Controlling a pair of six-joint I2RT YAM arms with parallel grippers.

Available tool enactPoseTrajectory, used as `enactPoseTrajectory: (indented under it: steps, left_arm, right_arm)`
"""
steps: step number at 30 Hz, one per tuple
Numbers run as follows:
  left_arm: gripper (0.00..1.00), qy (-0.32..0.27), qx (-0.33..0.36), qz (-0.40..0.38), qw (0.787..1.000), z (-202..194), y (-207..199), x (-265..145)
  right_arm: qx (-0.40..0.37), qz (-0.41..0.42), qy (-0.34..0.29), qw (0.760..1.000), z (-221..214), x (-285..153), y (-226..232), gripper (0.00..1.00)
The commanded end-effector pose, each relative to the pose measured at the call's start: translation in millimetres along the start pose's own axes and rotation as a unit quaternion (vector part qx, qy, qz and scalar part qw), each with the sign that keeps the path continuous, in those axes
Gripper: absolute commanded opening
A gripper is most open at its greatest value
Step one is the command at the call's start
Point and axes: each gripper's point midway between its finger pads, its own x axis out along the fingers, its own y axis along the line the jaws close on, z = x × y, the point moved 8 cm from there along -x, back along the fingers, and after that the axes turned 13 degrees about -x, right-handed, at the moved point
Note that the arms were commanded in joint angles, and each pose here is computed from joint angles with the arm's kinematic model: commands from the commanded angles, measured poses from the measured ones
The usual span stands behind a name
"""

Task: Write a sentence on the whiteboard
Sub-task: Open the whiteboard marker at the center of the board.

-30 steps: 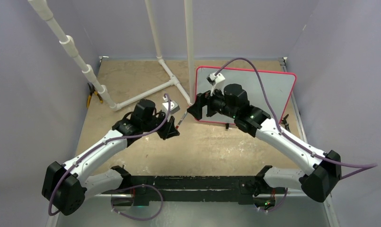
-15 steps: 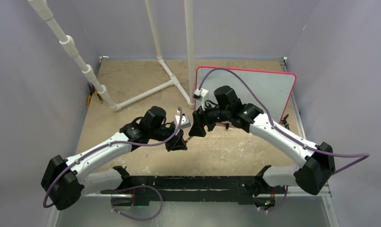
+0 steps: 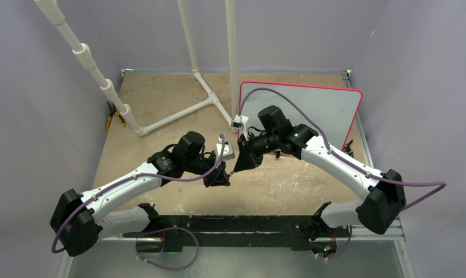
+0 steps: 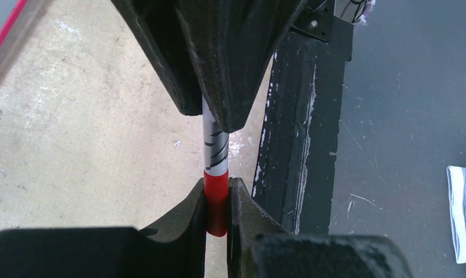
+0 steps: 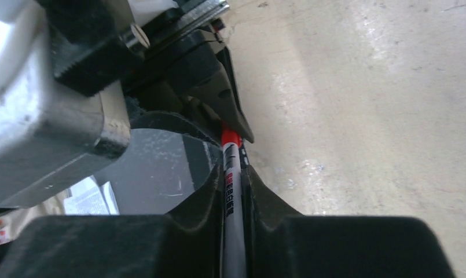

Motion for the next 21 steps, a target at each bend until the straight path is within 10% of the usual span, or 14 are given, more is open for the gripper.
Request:
enactPoseTrajectory:
  steps: [1,21]
  left_arm:
    - [0.00,-0.008,0.023,-0.015,1.000,4,-4,0]
    - [0.00,-0.062,0.081,0.077,0.992,6,4,-15]
  right_arm:
    - [-0.033,0.037,-0.032,0.998,19,-8,11,0.07]
    - [-0.053,-0.071,-0.050,0.995,47,-64,34,0.00]
